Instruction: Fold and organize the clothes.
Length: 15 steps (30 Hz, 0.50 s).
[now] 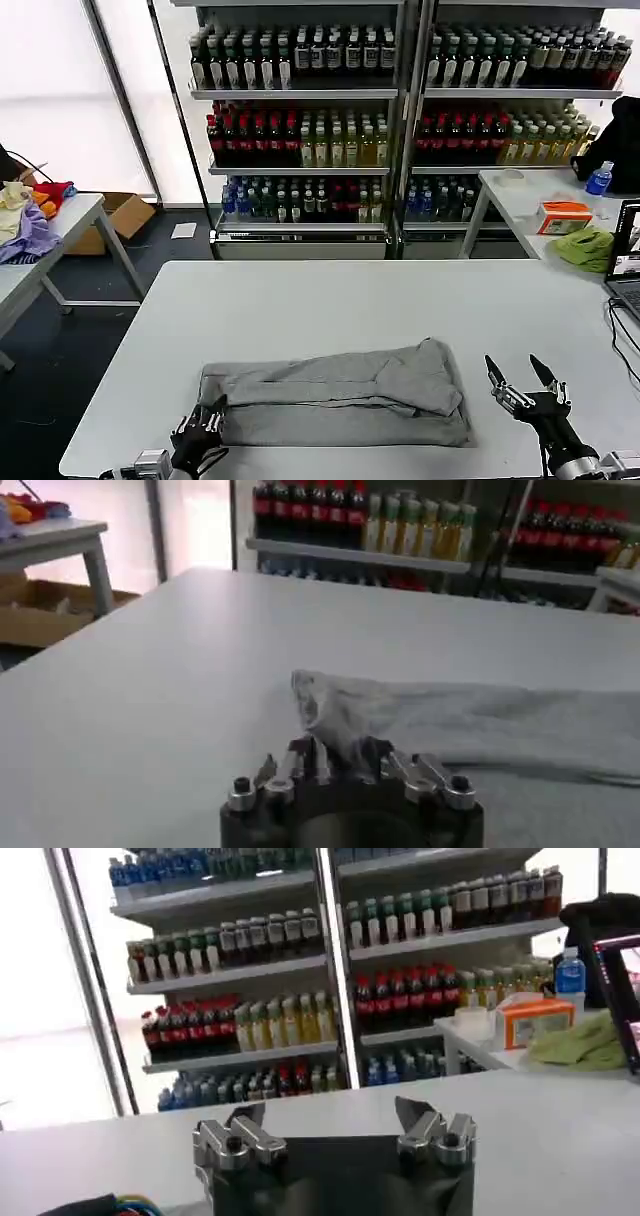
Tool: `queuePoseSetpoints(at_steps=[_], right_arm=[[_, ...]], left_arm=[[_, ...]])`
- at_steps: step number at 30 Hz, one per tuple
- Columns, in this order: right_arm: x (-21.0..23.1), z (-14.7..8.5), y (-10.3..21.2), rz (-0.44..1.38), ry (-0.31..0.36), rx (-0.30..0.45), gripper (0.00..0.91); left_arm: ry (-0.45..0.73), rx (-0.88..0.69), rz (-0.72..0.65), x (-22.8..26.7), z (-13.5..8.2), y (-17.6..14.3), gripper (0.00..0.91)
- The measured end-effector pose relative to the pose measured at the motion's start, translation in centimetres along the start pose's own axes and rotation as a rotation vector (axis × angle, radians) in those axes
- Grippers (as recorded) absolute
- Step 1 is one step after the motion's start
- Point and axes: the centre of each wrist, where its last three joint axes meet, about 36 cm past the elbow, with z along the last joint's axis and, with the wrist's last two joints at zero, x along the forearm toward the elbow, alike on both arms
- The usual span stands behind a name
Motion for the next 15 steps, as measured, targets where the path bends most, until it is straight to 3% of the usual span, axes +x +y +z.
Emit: queuePoseSetpoints(at_steps=[8,15], right_arm=[[0.0,0.0,0.4,-0.004,-0.002,-0.011,0.907],[-0.2,-0.6,0.3,-0.011,-0.013,-0.004,0.907]], left_arm=[[-0.027,0.029,0.01,0.0,-0.6,0.1,0.01],[-0.075,0.054,0.004,0.4,-2.7,2.2,0.01]])
